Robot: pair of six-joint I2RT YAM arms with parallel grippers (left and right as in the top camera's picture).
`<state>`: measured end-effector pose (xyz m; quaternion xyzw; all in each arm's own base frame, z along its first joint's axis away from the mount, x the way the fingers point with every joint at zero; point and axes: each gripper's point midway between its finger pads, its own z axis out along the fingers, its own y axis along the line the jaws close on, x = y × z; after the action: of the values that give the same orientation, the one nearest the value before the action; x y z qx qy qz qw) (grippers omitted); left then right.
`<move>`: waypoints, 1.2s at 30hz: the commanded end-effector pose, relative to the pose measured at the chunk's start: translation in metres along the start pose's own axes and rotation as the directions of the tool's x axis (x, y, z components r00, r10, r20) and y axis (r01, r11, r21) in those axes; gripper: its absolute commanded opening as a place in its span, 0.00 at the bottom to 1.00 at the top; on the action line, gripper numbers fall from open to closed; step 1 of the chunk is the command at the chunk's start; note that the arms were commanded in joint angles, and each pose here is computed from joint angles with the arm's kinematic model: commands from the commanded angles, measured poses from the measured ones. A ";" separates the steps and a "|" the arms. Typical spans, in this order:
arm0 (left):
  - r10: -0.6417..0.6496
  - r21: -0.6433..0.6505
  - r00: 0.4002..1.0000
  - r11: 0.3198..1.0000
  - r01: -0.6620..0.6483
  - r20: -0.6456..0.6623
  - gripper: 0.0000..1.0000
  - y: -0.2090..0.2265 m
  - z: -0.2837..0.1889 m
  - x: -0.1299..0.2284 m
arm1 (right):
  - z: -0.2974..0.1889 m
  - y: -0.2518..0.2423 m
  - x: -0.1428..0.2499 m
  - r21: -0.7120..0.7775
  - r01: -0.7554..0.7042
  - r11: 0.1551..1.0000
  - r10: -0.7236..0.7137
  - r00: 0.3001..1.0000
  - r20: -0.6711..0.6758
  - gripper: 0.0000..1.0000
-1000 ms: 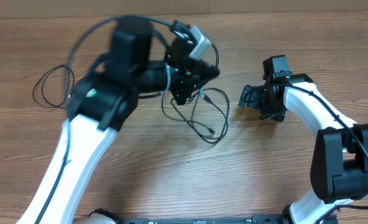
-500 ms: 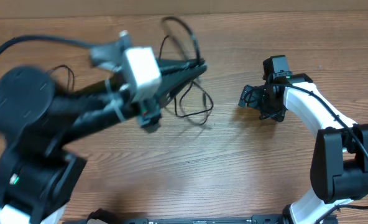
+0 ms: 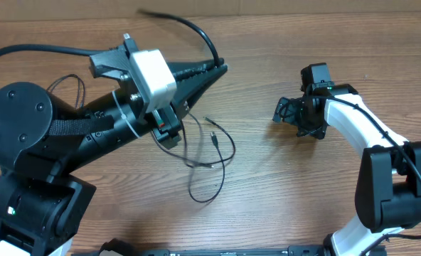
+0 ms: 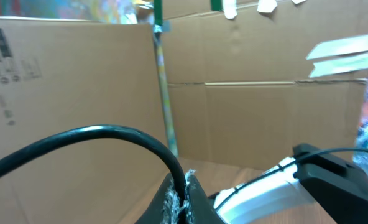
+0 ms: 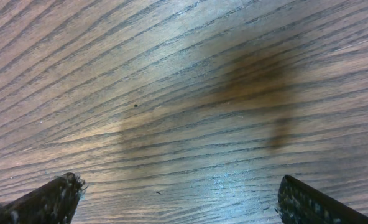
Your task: Untangle cables
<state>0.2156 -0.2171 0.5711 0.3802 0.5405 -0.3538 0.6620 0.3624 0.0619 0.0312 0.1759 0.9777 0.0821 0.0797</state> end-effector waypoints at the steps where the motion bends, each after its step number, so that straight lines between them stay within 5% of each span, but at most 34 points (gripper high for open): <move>1: -0.025 -0.039 0.999 0.999 0.026 0.038 0.04 0.004 -0.004 -0.014 | -0.001 0.002 -0.003 -0.008 -0.003 1.000 0.003 1.000 0.007 1.00; 10: -0.085 -0.131 0.996 0.988 0.079 -0.038 0.04 0.025 0.003 0.012 | -0.001 0.003 -0.003 -0.009 -0.003 1.000 0.003 1.000 0.007 1.00; 18: -0.290 -0.211 0.907 0.949 0.233 -0.305 0.04 0.049 0.027 0.109 | -0.001 0.002 -0.003 -0.008 -0.003 1.000 0.003 1.000 0.007 1.00; 23: -0.419 -0.263 0.773 0.907 0.330 -0.475 0.04 0.054 0.035 0.180 | -0.001 0.002 -0.003 -0.008 -0.003 1.000 0.003 1.000 0.007 1.00; 28: -0.528 -0.361 0.579 0.848 0.387 -0.621 0.04 0.057 0.032 0.252 | -0.001 0.002 -0.003 -0.008 -0.003 1.000 0.003 1.000 0.007 1.00; 36: -0.625 -0.589 0.206 0.780 0.214 -0.753 0.04 0.068 -0.018 0.353 | -0.001 0.002 -0.003 -0.008 -0.004 1.000 0.004 1.000 0.007 1.00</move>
<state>0.3162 -0.2078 0.2466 0.2321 0.9346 -0.2026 0.1778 0.3625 0.0619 0.0312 0.1761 0.9777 0.0822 0.0798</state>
